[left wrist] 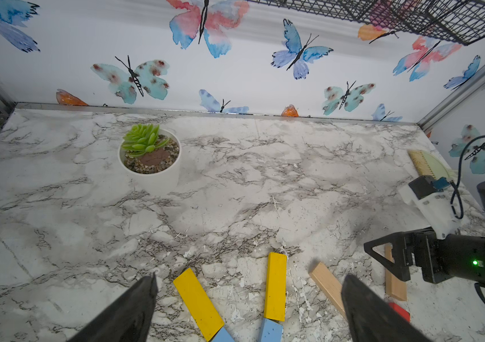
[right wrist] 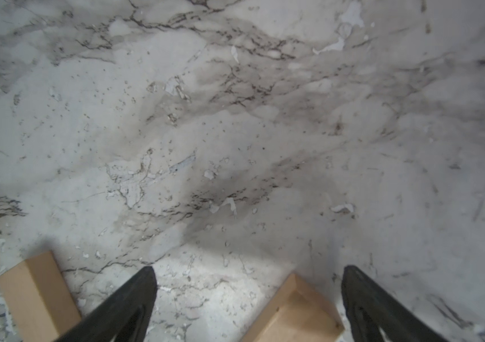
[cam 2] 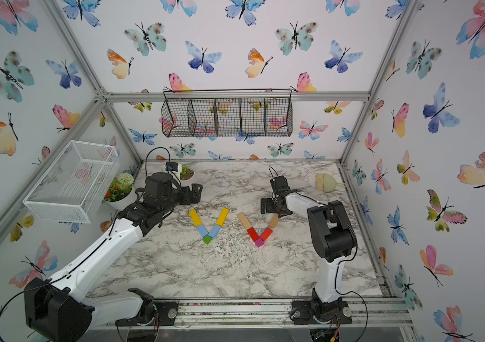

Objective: Assemble the letter v with building blocks
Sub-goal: Assemble the building block at the center of the board.

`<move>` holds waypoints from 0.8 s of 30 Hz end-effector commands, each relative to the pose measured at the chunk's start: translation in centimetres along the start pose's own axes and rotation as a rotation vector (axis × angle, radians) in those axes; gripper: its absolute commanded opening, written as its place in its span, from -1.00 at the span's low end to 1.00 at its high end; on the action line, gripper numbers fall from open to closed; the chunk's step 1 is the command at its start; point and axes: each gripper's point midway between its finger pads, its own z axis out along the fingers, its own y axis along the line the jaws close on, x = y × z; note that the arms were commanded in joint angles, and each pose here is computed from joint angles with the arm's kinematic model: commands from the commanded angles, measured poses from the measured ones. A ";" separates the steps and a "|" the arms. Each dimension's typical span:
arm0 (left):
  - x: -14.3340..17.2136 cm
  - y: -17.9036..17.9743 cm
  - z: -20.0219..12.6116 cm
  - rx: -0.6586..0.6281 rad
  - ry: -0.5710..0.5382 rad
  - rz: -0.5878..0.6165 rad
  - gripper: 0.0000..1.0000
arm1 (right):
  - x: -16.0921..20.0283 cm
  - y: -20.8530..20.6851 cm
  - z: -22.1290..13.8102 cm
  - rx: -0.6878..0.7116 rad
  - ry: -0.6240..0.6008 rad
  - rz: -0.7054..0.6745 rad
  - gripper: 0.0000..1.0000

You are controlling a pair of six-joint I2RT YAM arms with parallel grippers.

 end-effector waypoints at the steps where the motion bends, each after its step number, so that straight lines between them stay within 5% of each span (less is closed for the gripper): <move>1: -0.2 -0.1 0.1 0.008 -0.006 -0.004 0.95 | -0.2 0.7 0.1 -0.029 0.008 -0.012 0.98; 24: 0.0 0.0 0.5 0.009 0.001 -0.005 0.96 | 0.8 0.4 -0.3 -0.022 0.027 -0.007 0.98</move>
